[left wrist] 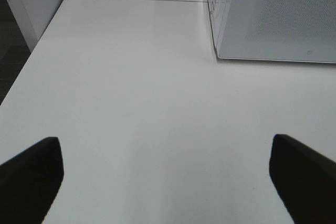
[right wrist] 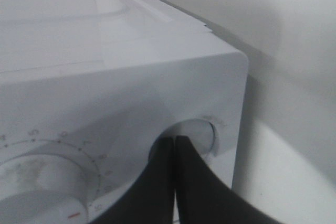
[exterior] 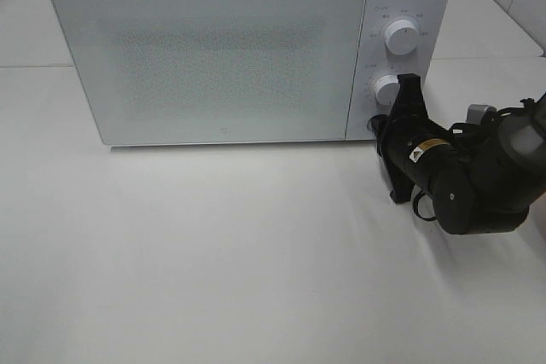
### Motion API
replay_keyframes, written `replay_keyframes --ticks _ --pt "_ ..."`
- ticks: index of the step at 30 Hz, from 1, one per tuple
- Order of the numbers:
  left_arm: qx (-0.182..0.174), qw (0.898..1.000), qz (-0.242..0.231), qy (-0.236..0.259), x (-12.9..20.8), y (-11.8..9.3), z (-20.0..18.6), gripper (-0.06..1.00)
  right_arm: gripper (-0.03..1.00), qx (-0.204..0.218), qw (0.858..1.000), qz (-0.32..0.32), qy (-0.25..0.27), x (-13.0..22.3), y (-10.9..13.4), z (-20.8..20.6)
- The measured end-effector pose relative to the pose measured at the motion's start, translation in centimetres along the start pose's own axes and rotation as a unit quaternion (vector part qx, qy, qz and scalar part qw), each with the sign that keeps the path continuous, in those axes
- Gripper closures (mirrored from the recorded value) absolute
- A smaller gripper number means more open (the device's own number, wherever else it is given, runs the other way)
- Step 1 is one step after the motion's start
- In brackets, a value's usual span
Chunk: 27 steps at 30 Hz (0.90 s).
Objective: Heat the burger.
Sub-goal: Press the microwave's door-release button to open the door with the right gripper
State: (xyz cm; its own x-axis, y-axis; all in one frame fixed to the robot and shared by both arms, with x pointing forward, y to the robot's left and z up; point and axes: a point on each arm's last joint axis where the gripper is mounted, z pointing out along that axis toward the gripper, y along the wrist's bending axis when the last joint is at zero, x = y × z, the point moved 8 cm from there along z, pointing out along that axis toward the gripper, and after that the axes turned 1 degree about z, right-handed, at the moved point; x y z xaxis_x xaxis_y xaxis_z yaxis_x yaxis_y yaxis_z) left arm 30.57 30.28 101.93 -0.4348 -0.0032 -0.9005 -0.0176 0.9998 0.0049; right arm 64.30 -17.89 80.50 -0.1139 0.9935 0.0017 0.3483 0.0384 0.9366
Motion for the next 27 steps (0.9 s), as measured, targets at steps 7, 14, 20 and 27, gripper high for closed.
replay_keyframes --ticks 7,14,20,27 --pt "0.000 1.000 0.000 0.000 0.0 0.0 0.0 -0.05 0.95 0.011 1.000 0.006 0.001 -0.1 -0.1 0.4" --pt "0.000 1.000 0.000 0.000 0.0 0.0 0.0 -0.05 0.95 0.014 1.000 0.011 0.004 -0.1 -0.1 0.5" --pt "0.000 1.000 0.000 0.000 0.0 0.0 0.0 -0.05 0.95 0.020 1.000 0.014 0.002 -0.2 -0.1 0.7" --pt "0.000 1.000 0.000 0.000 0.0 0.0 0.0 -0.05 0.95 0.027 0.999 0.018 0.003 -0.2 0.0 1.1"
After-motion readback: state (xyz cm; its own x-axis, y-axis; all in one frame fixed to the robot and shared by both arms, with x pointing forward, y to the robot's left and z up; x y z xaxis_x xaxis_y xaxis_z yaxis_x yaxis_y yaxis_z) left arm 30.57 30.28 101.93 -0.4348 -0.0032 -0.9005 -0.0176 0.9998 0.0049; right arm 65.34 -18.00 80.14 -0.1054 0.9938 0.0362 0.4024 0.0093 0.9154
